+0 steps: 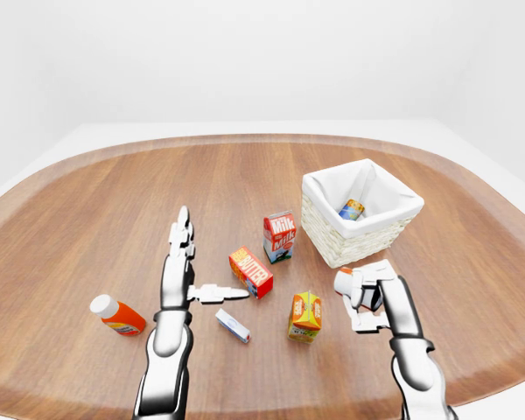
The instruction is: Pick up the alphabet soup and the tomato sauce, and put them in the basket.
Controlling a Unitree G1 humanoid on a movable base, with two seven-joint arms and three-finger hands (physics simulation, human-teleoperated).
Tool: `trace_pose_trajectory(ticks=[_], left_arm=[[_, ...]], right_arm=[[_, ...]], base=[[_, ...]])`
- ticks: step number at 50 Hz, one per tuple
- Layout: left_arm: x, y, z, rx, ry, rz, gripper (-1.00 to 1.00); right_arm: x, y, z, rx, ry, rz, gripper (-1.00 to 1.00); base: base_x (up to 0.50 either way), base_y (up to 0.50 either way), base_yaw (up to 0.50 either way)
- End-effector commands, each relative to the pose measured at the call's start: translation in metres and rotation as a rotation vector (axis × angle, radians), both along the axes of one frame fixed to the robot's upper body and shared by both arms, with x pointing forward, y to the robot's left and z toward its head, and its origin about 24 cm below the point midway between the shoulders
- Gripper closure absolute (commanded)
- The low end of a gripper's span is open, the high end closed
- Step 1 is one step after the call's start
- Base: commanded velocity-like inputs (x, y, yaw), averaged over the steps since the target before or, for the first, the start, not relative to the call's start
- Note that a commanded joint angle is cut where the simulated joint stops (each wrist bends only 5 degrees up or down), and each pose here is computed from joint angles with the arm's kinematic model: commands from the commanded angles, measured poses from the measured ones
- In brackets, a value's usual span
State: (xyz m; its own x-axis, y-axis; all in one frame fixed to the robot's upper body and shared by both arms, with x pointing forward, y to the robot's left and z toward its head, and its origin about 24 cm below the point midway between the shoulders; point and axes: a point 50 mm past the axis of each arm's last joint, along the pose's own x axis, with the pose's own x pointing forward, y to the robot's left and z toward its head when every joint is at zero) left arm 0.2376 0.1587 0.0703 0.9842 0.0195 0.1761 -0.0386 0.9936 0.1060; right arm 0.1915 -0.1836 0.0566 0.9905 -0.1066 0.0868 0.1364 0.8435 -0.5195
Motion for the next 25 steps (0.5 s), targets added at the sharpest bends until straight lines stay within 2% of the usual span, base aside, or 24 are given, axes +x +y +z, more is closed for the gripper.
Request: trace_pose_trajectory(ticks=[1,13,25], left_arm=[[0.0,0.0,-0.001,0.001,0.003,-0.002,-1.0],[0.0,0.0,-0.001,0.002,0.003,-0.003,-1.0],[0.001,0.0,0.0,0.0,0.0,0.0,-1.0]], right_arm=[[0.006,0.002,0.025,0.018,-0.109,0.024,1.0],[0.016,0.015,0.068,-0.006,-0.295,0.111,1.0],[0.04,0.017,0.077,-0.008,-0.299,0.105,1.0]], base=[[0.0,0.0,0.0],[0.0,0.0,0.0],[0.0,0.0,0.0]])
